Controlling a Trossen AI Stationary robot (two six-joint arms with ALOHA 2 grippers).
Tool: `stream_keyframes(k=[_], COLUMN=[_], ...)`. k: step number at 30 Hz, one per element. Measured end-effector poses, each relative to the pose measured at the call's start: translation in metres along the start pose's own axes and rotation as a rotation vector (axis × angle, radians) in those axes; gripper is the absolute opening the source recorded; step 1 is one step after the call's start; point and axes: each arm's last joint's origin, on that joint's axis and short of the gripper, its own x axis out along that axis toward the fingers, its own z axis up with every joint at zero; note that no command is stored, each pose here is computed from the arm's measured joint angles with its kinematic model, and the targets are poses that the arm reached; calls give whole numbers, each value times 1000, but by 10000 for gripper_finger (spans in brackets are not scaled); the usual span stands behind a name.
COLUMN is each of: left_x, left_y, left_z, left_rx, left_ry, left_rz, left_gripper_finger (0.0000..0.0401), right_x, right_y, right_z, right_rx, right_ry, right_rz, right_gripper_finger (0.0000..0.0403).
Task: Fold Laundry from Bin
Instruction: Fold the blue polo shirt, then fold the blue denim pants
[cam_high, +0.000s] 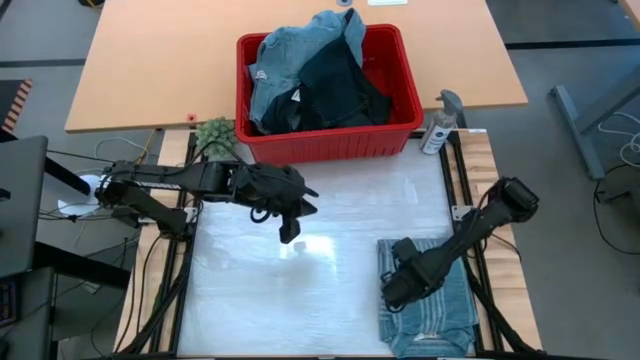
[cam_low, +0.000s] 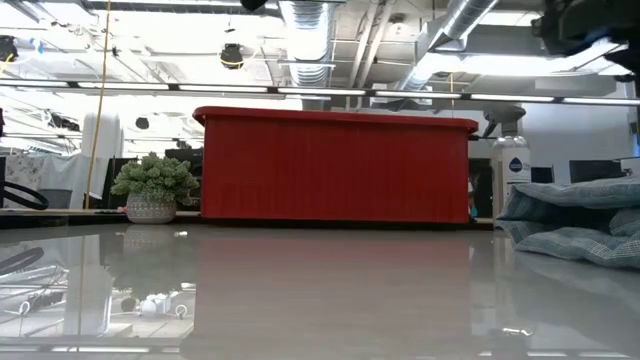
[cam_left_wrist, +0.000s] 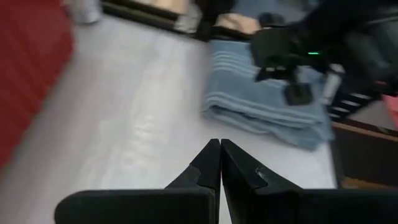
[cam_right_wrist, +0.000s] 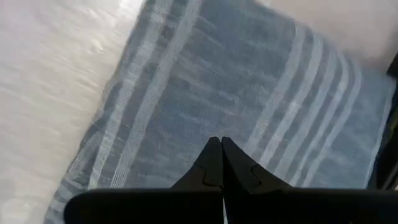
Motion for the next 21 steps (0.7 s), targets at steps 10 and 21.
stream_keyframes(k=[10,21], left_x=[0,-70], left_y=[17,49], left_z=[7,27], left_rx=[-8,151], left_ry=[-14,-211], left_rz=[2,29], left_gripper_finger=[0,0], right_x=[45,-36], right_y=[10,1], right_z=[-15,29], right_rx=[44,-74], right_ry=[48,-40], right_rz=[171,365], right_gripper_finger=[16,52])
